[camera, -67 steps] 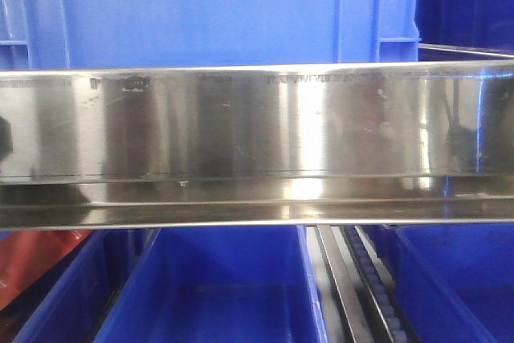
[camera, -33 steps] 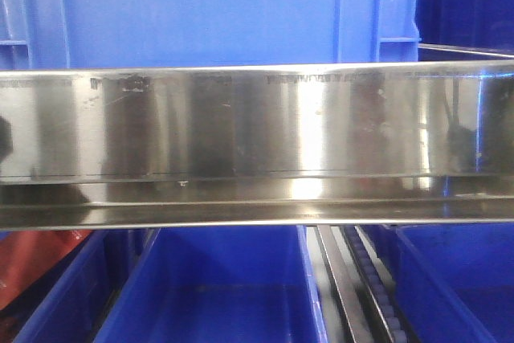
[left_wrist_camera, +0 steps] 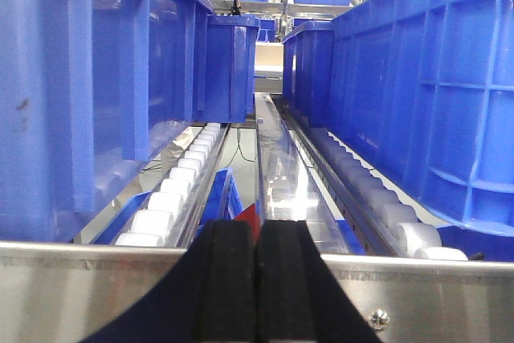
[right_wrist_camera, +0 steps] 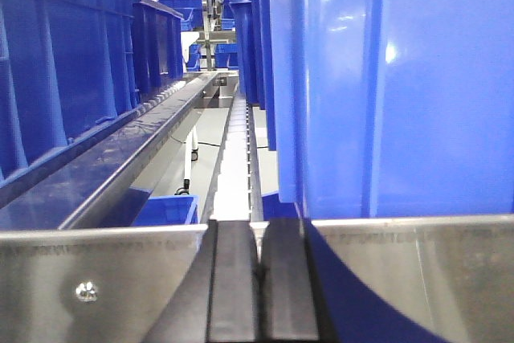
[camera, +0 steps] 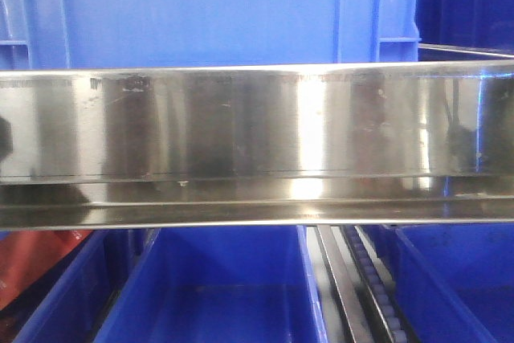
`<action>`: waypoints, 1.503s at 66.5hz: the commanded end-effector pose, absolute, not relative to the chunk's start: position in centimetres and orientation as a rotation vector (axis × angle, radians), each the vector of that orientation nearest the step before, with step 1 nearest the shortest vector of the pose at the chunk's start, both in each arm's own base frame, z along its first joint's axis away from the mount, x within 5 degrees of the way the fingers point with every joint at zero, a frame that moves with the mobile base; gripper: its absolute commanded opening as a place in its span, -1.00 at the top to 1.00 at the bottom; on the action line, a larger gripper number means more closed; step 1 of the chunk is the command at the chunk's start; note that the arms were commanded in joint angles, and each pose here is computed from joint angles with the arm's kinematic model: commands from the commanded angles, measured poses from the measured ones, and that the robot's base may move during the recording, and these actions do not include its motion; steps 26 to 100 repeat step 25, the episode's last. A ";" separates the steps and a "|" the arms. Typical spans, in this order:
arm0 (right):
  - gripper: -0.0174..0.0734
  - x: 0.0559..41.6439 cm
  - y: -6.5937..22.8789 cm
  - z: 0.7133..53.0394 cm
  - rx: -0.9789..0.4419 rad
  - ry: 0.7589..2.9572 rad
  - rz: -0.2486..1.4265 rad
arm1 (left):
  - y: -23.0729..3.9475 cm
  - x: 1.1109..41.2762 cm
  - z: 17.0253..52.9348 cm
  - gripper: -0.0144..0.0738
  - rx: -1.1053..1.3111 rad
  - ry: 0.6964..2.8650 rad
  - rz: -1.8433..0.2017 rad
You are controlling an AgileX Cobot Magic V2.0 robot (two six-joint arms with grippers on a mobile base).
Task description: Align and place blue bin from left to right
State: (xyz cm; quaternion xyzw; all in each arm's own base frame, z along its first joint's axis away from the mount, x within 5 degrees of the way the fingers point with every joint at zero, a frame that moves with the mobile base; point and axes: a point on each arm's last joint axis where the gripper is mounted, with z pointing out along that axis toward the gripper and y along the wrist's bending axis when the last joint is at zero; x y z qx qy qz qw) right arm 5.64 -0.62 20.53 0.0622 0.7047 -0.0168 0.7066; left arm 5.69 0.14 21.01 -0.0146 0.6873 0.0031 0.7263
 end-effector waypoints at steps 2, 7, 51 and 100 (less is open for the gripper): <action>0.77 5.6 -0.7 20.8 0.138 1.532 -0.046 | 0.1 5.6 21.2 0.92 -0.037 1.492 0.002; 0.77 5.6 -0.7 20.8 0.138 1.532 -0.046 | 0.1 5.6 21.2 0.92 -0.037 1.492 0.002; 0.77 5.6 -0.7 20.8 0.138 1.532 -0.046 | 0.1 5.6 21.2 0.92 -0.037 1.492 0.002; 0.77 5.6 -0.7 20.8 0.138 1.532 -0.046 | 0.1 5.6 21.2 0.92 -0.037 1.492 0.002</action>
